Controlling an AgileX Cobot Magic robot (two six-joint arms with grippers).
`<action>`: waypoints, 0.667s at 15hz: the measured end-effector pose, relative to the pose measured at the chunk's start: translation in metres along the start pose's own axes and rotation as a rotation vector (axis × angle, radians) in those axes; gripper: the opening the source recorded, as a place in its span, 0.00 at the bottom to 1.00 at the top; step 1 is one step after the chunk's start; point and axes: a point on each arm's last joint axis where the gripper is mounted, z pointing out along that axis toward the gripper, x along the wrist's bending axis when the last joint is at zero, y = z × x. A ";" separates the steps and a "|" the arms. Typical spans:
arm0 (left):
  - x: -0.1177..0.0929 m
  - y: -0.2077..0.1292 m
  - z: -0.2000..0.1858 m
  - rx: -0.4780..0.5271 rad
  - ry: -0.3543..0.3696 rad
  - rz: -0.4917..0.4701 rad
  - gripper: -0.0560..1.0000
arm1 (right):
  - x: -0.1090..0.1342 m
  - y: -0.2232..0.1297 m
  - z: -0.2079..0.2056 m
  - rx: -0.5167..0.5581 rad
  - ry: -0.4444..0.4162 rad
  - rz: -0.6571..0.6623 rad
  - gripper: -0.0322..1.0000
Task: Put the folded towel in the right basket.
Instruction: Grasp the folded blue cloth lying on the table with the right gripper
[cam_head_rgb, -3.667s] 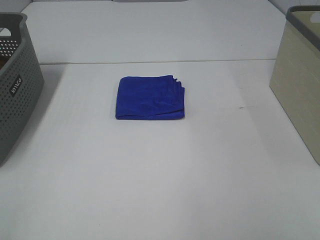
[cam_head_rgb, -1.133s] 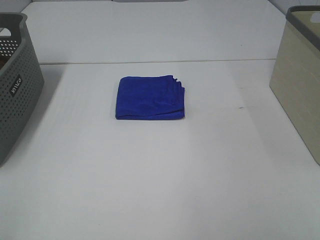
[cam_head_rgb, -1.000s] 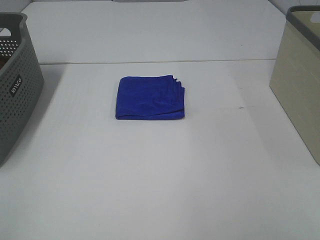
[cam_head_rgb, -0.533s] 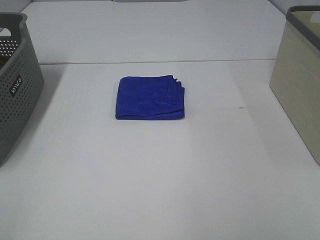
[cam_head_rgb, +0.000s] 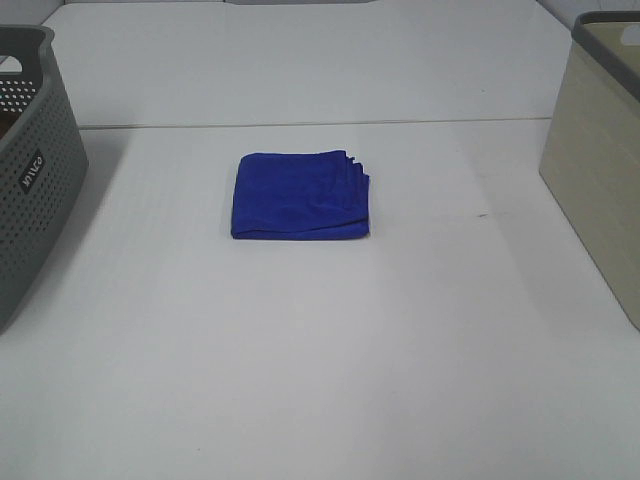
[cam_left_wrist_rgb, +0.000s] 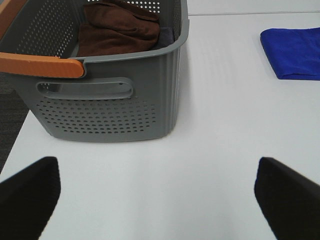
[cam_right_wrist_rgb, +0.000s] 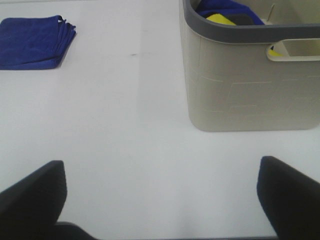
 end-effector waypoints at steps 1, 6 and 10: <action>0.000 0.000 0.000 0.000 0.000 0.000 0.98 | 0.000 0.016 0.005 0.053 0.003 0.006 0.98; 0.000 0.000 0.000 0.000 0.000 0.000 0.98 | 0.003 0.166 0.062 0.318 0.064 0.073 0.98; 0.000 0.000 0.000 0.000 0.000 0.000 0.98 | 0.005 0.218 0.127 0.364 0.124 0.128 0.98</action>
